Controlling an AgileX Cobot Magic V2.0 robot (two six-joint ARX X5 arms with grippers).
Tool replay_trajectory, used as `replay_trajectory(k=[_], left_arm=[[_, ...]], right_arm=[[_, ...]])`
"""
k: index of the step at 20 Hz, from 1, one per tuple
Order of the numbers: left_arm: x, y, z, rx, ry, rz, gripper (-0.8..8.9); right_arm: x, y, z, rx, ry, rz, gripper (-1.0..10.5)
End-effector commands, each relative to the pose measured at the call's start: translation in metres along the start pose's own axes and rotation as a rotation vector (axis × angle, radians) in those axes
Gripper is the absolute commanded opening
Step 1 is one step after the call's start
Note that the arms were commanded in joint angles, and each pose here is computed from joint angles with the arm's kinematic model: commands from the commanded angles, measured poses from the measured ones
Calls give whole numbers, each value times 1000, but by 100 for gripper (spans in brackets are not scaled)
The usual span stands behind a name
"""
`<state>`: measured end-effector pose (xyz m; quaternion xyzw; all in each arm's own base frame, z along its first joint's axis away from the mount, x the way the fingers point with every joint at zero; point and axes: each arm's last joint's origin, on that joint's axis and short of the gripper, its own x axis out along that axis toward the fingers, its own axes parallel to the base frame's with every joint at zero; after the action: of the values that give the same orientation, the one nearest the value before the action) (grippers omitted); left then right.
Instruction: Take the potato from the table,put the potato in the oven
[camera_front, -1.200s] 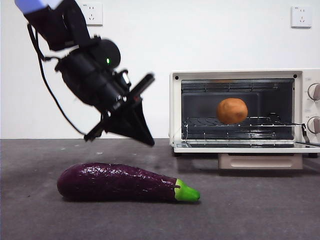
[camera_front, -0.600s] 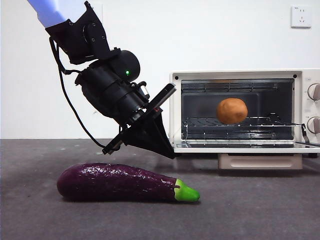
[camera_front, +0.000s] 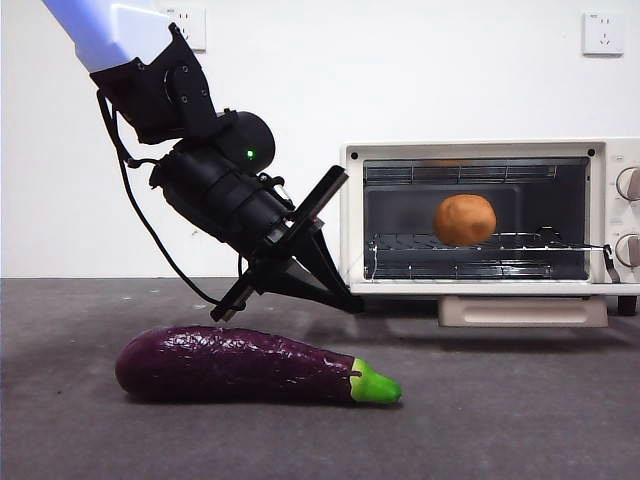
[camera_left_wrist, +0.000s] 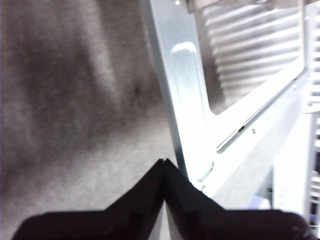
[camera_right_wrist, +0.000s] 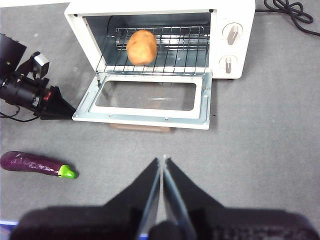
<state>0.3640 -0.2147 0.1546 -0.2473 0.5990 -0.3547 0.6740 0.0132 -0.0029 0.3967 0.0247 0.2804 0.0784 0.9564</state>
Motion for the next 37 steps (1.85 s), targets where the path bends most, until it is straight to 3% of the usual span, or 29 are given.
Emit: replay_trajectory(k=[1,12,19,30,37], left_arm=[[4,0,2,3,1,-43,-6],[-13,2,21,-16,-51,-227,-6],[-28,-16,44,-8,-147,-364,-6],[-55,-56,74,9,-317,-366,-6],[-61,-63,71,20,-260,-406,-6]], right_arm=[[0,-1,-2,21,19,-3,19],[0,0,-3,22,25,13,19],[0,0,-3,22,23,8,19],[0,-1,-2,21,18,-6,19],[0,-1,-2,21,18,-6,19]])
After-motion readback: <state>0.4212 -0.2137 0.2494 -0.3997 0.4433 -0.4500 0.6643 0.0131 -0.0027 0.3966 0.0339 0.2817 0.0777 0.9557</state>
